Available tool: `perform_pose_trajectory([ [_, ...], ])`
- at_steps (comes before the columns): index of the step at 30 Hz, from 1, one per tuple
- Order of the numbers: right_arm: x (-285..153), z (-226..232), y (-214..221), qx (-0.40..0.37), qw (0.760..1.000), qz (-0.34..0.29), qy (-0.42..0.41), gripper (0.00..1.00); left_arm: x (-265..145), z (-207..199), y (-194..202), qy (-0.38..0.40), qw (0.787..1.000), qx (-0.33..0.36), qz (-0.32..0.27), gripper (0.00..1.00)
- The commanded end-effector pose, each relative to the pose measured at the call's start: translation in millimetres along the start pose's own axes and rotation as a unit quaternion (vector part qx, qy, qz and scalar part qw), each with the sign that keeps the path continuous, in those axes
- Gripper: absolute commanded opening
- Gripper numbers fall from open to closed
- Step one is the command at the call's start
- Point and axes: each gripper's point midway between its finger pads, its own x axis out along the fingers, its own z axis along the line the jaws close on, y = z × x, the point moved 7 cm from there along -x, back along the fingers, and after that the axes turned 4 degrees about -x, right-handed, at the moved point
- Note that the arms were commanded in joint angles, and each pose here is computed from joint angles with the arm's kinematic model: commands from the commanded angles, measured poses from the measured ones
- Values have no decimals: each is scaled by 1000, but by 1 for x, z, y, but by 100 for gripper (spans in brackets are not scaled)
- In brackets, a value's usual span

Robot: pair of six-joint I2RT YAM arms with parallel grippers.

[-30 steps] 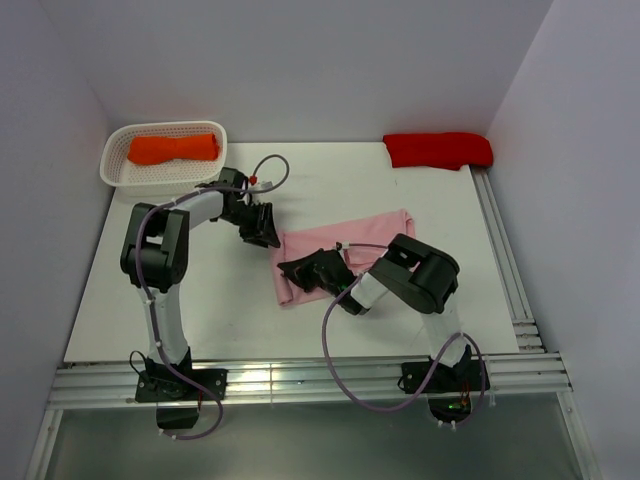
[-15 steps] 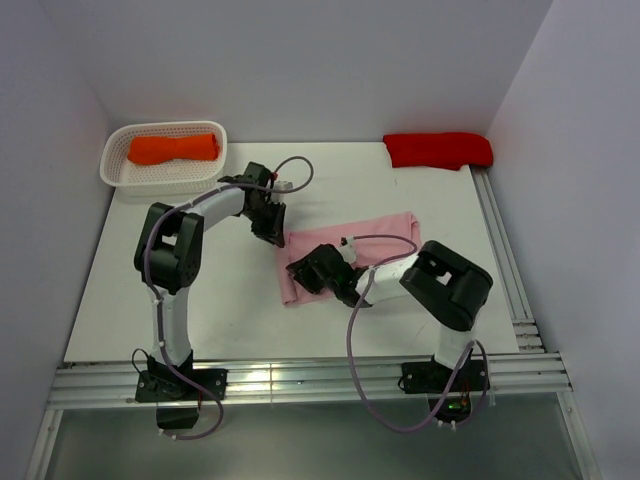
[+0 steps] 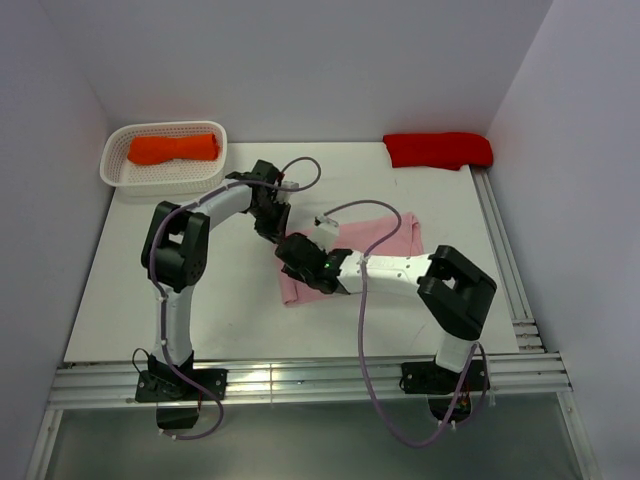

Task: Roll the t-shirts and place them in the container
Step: Roll the tshirt

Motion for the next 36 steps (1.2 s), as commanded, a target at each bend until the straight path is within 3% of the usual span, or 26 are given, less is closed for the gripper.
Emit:
perform_pose_trajectory([
  [1,-1,17,-14,-110,993,-44,24,37,15,10,2,-35,999,13,19,15],
  [15,38,32,15,-236,969,-30,63,37,16,10,2,-38,999,12,29,15],
  [36,31,0,61,-343,914,15,217,45,21,13,-1,-49,998,14,38,20],
])
